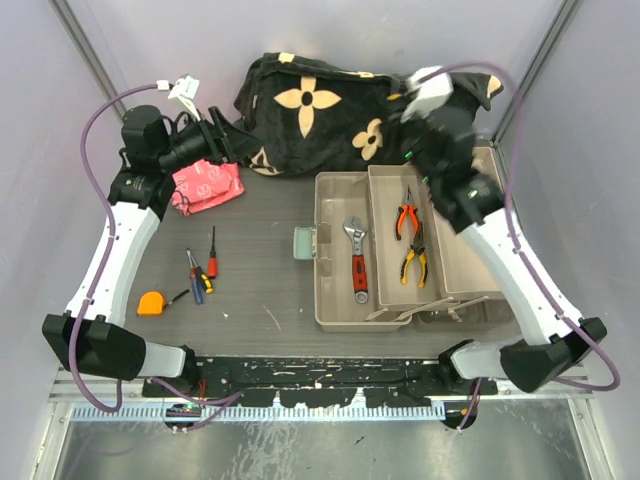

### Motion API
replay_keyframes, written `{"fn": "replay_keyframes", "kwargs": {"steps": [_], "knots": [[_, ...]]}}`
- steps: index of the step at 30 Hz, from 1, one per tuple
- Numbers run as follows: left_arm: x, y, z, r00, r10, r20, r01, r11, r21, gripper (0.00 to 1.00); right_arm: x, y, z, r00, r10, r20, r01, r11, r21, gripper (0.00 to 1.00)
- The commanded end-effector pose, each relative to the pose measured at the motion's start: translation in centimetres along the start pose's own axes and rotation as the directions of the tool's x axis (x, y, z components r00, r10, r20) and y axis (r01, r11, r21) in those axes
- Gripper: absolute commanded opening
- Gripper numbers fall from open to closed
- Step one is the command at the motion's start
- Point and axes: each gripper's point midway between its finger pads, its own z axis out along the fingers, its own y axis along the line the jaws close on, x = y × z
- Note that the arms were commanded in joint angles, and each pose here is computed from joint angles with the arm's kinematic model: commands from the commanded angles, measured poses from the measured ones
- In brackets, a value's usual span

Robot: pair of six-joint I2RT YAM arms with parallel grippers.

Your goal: Pack the tool kit

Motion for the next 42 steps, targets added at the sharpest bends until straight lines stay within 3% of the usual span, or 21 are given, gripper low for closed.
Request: {"fn": "replay_keyframes", "kwargs": {"steps": [1,7,16,26,42], "knots": [[0.4,-0.9,-2.2,0.999,0.049,-0.003,-0.049,0.999,-0.001,0.63,0.1,-14.5,-2.2,0.988,0.018,-0.152,0.044,0.915,0.4,0.01],[1.8,-1.2,-3.9,0.996,0.087,-0.029,-0.087,0.996,-0.014,0.63,6.0,-23.4,-4.2,0.936,0.094,-0.338,0.116,0.827,0.55,0.01],[5.3,0.4,-5.7,0.987,0.085,-0.136,-0.095,0.993,-0.067,0.62,15.5,-27.6,-6.0,0.836,0.196,-0.513,0.193,0.769,0.609,0.01],[6.5,0.4,-7.0,0.981,0.098,-0.167,-0.114,0.989,-0.091,0.61,17.7,-27.1,-8.1,0.765,0.249,-0.594,0.222,0.763,0.606,0.01],[7.5,0.7,-7.9,0.975,0.099,-0.197,-0.123,0.986,-0.115,0.6,14.4,-24.1,-12.4,0.796,0.241,-0.556,0.183,0.779,0.6,0.01]]}}
